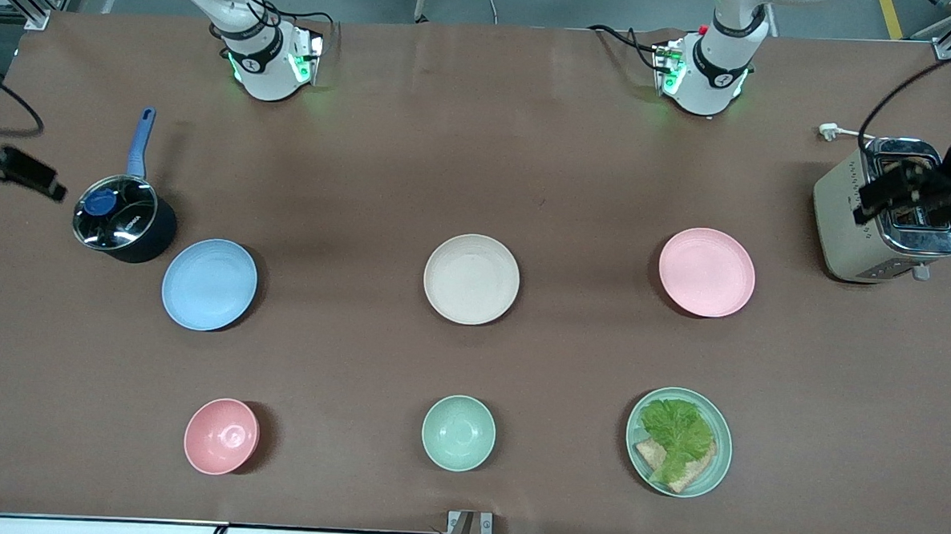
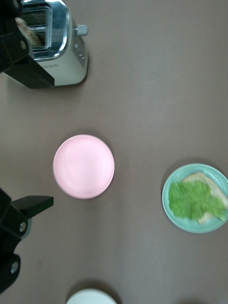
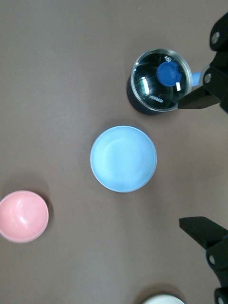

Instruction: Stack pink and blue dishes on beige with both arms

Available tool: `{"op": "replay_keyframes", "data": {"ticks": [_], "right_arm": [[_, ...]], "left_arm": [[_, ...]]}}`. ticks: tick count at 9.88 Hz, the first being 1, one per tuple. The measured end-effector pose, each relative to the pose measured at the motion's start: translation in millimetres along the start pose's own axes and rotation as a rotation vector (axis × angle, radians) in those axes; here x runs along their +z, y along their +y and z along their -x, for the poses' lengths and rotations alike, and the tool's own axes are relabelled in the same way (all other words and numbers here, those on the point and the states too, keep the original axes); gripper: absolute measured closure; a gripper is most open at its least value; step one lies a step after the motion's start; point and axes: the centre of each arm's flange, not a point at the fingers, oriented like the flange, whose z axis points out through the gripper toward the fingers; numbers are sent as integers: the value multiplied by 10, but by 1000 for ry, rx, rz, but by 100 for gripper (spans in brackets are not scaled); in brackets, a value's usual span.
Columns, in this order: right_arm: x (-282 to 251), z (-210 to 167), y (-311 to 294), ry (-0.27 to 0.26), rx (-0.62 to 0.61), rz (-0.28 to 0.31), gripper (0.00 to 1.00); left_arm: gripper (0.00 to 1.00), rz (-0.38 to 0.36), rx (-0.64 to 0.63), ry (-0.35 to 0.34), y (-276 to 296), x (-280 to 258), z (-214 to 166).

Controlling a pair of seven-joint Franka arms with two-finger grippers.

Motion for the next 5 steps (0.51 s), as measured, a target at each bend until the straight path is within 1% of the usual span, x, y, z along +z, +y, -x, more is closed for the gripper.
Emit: {"op": "replay_keyframes", "data": {"ticks": [1,2,3,5], "right_arm": [[531,-123,106,-8,-21,0,0],[1051,-225,228,-30,-35,-11,0],[1516,-326,396,-50,-46,-45,0],[2255,-447,764,-81,-57,-151,0]], "left_arm": [[0,39,21,-8,-294,453,-46],[0,77,43,-30,-509,945,-37],[0,95,84,-64,-606,1425,-6],[0,128,179,-172,-592,2291,28]]}}
